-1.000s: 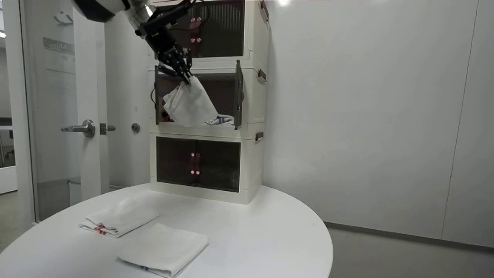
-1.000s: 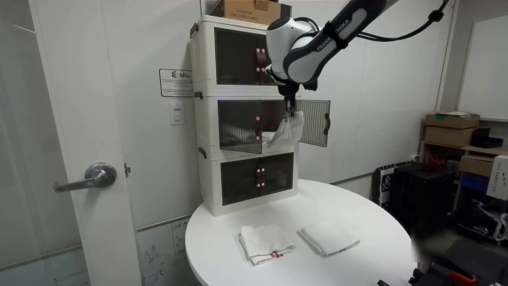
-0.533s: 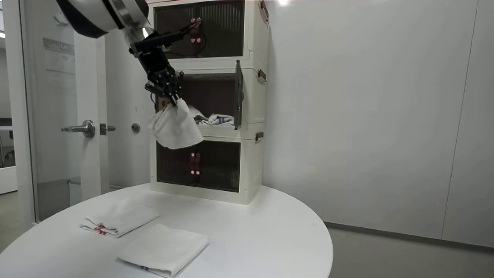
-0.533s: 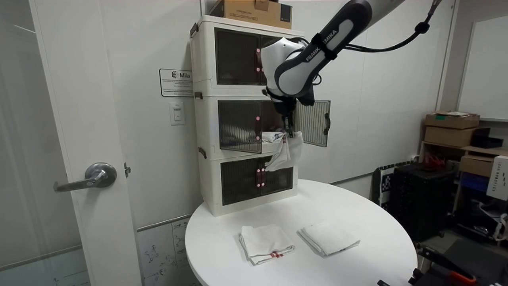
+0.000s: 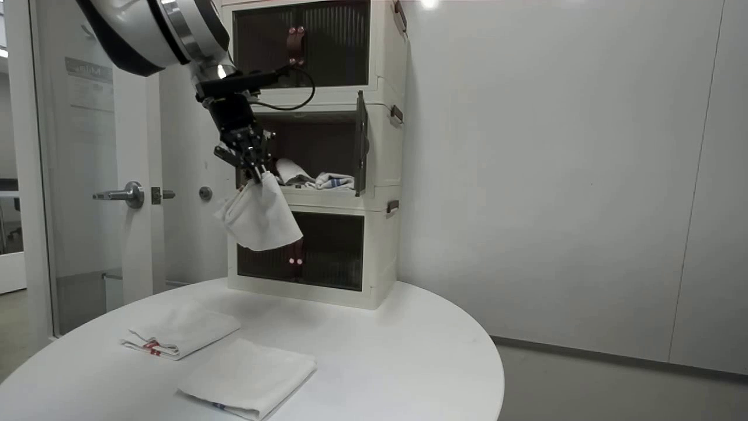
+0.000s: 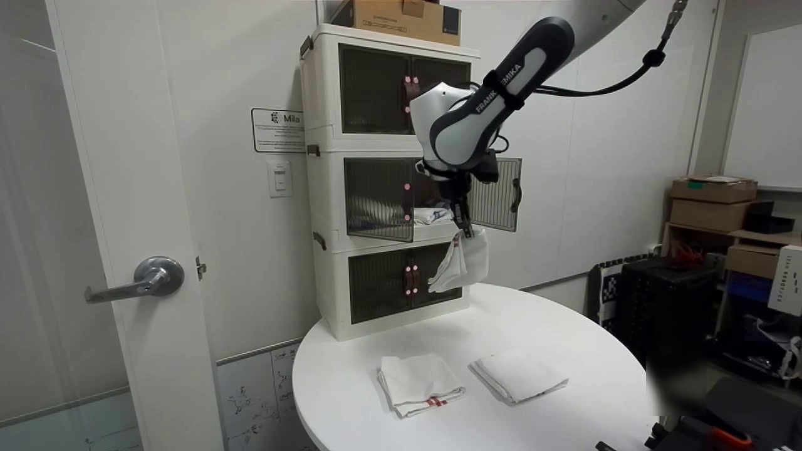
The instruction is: Remove the towel from the middle drawer
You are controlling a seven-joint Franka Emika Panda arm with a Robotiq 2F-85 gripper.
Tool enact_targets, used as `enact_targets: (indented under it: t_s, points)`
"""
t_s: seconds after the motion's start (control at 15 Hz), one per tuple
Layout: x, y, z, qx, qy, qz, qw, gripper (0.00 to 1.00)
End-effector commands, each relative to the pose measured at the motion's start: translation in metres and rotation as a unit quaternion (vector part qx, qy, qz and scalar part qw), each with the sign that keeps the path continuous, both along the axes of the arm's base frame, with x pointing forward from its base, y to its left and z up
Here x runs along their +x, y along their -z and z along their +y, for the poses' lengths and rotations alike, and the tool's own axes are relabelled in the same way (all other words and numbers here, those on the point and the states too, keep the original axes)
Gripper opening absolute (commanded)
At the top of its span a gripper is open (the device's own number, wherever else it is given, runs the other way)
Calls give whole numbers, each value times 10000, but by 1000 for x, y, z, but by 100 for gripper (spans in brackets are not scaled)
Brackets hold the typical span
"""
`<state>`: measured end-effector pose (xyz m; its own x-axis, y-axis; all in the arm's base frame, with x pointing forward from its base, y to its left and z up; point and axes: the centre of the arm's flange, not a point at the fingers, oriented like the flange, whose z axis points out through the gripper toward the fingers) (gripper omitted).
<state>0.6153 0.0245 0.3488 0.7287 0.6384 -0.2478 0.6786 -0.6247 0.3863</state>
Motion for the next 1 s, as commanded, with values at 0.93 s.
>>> enact_targets:
  t_s: [0.93]
  points:
    - [-47,75,-81,34,-385,-91,9992,5]
